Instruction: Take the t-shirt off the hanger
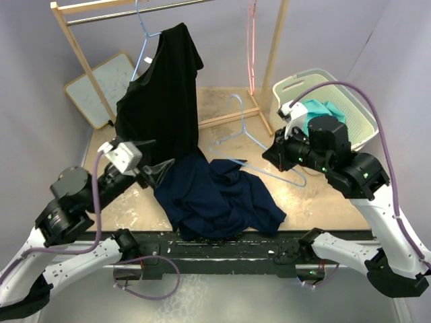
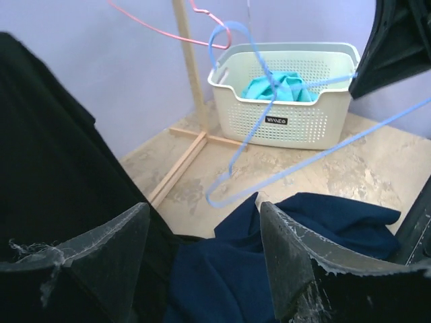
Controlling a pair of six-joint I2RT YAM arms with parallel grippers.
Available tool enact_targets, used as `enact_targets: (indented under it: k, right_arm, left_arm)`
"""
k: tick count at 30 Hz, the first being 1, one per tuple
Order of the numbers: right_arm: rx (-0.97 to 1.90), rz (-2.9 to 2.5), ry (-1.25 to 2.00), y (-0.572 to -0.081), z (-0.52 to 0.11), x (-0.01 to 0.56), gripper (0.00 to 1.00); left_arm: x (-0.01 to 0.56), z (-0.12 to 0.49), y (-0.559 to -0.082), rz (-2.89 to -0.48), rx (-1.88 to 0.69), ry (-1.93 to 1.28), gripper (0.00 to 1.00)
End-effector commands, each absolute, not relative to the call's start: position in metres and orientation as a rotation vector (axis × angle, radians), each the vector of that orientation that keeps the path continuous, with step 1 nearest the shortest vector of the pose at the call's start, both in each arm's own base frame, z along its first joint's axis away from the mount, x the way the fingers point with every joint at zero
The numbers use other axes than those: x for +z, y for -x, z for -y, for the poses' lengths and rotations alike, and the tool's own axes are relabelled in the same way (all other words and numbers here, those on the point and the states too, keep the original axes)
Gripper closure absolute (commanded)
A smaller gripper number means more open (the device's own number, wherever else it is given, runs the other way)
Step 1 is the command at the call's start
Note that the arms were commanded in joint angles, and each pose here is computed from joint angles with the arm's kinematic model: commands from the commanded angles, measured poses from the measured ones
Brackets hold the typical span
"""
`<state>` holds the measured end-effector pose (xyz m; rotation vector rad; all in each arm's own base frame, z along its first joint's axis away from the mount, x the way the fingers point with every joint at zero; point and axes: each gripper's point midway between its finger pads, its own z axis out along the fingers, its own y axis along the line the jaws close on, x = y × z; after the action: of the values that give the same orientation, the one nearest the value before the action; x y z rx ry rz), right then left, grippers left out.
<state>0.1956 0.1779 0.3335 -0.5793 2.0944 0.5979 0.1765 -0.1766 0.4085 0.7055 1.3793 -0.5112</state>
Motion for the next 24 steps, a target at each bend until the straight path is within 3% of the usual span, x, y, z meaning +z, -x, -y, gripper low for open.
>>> enact_targets:
  k: [1,10,17,24]
  right_arm:
    - [0.542,-1.861,0.369,-0.236,-0.174,0.409,1.0]
    - [0.393,-1.513,0.073,-0.333,-0.179,0.532,1.0]
    - [0.326,-1.402,0.033,-0.394,-0.206,0.558,1.0]
    - [0.304,-1.347,0.033,-0.426,-0.225,0.568,1.0]
  left_arm:
    - [0.394,0.152,-0.177,-1.424,-0.512,-0.53,0.31]
    - [0.343,0.12,-0.162,-1.607,-0.53,-0.374,0.36]
    - [0.311,0.112,-0.158,-1.676,-0.529,-0.324,0.37]
    - [0.307,0.106,-0.158,-1.678,-0.51,-0.305,0.37]
